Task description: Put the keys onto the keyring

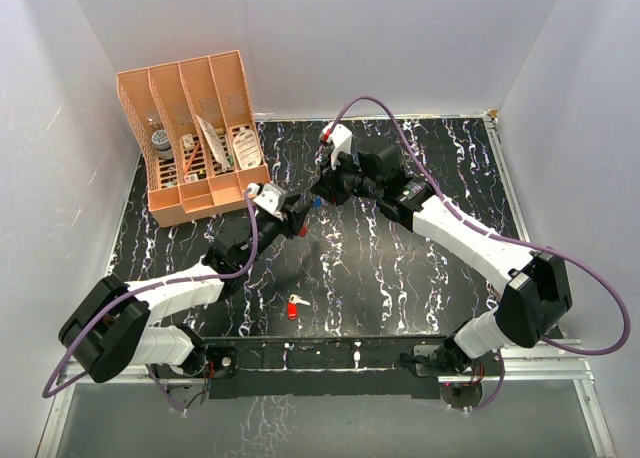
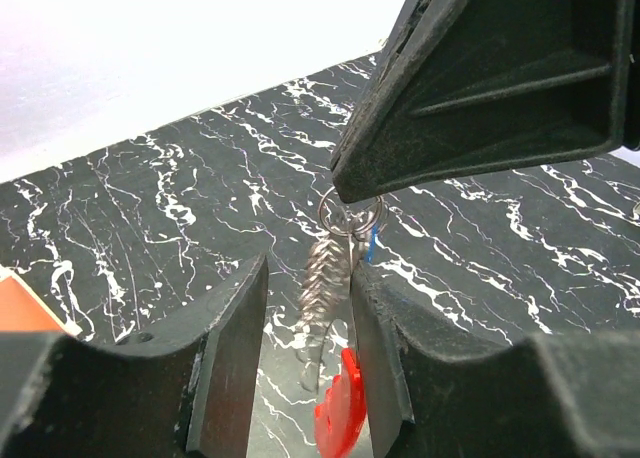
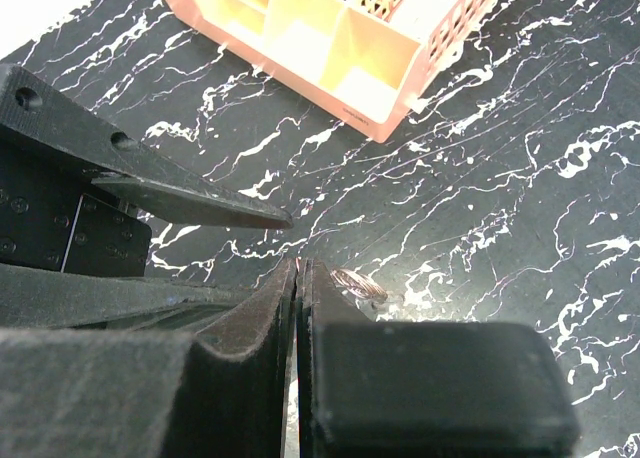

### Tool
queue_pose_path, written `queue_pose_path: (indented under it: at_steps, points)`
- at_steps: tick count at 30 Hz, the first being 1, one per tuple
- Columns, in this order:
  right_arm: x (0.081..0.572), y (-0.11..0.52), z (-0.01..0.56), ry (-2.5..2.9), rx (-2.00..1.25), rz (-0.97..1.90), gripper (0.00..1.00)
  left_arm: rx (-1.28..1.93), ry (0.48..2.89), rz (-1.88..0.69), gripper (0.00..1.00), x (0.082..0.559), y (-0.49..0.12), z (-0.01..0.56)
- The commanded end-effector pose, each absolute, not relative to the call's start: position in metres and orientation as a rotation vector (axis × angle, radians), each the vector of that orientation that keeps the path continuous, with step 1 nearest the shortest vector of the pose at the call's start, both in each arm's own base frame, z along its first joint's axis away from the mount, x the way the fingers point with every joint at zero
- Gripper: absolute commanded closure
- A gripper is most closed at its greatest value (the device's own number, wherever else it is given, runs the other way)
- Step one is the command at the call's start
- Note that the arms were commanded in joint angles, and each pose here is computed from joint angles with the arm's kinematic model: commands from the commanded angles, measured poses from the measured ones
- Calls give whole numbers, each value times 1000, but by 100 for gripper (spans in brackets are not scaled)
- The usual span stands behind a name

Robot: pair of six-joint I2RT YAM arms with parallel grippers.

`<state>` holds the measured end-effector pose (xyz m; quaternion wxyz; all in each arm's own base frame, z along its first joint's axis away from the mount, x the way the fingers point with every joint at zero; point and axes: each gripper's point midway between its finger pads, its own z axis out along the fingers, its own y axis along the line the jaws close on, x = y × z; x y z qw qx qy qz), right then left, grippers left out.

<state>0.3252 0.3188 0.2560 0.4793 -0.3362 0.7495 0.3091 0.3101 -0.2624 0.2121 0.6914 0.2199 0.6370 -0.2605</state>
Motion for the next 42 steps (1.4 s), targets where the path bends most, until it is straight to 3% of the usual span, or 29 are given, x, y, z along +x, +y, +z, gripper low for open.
queue_pose_path:
  at_steps: [1,13,19,25,42]
  points:
    - [330,321,300,1702,-805,755,100,486,1383,-569,61,307,-259,224]
    - [329,323,308,1681,-813,769,100,488,1399,-570,62,310,-262,220]
    - [328,322,307,1685,-813,770,100,489,1404,-572,86,313,-265,220]
    - [329,321,303,1695,-812,760,100,485,1400,-552,100,314,-263,224]
    - [331,317,313,1546,-571,855,100,495,1366,-614,100,304,-269,240]
